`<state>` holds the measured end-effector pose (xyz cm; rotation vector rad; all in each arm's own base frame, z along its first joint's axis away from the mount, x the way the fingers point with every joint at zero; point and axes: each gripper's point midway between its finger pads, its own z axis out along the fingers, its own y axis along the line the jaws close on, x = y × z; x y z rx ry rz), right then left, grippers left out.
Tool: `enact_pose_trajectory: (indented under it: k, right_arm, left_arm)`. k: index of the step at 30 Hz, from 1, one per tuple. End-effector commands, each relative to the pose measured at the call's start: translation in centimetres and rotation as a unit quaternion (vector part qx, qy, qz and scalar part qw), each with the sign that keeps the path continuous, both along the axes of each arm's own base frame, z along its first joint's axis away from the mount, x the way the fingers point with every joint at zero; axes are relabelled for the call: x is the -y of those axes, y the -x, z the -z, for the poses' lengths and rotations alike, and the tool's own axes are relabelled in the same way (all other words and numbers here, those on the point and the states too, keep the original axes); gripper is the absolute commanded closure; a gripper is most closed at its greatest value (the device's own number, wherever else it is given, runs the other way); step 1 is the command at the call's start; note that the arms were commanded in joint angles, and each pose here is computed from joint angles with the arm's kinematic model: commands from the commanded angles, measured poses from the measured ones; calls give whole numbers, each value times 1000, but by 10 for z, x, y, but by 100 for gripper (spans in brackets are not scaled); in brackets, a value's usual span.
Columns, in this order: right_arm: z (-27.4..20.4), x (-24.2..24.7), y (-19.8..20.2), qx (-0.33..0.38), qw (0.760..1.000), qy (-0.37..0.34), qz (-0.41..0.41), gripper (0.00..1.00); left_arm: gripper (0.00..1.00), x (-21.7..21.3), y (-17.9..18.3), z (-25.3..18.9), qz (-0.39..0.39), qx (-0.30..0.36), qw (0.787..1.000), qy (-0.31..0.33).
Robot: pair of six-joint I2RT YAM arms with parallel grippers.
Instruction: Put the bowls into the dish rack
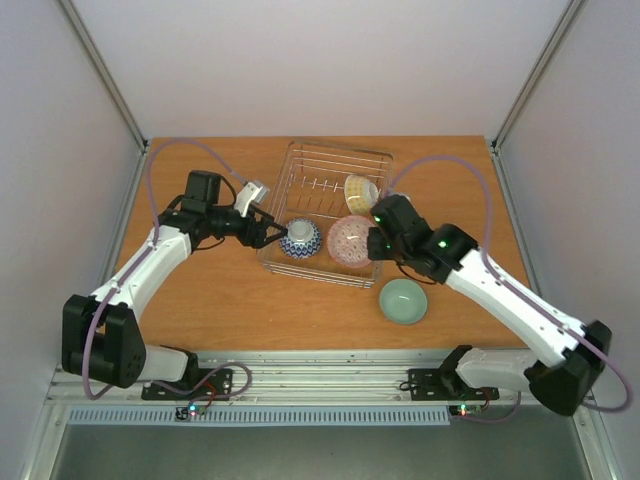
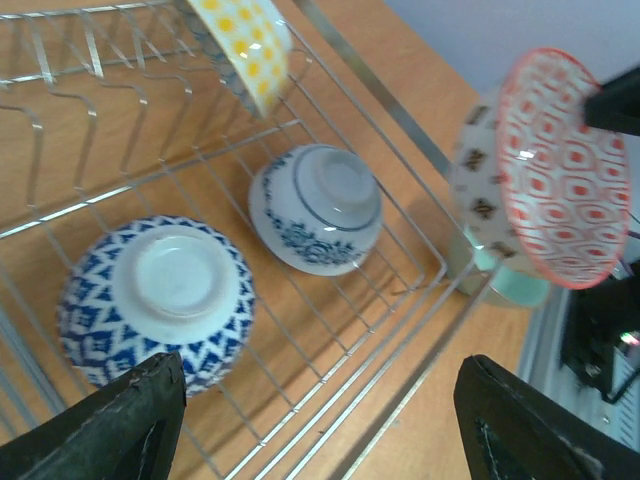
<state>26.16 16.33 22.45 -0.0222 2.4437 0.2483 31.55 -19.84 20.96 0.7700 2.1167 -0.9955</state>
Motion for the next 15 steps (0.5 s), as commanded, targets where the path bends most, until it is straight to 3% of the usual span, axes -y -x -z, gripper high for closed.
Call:
enact_pose_trajectory:
  k: [1,15]
  right_arm:
    - [-28,-51,-28,58,997,-1,-54,99]
    - [-41,-141,-33,93,984,43,-145,99]
  left_arm:
    - [25,16,20,-13,63,-5,998,27]
    - [25,21,28,-12,85,-6,996,26]
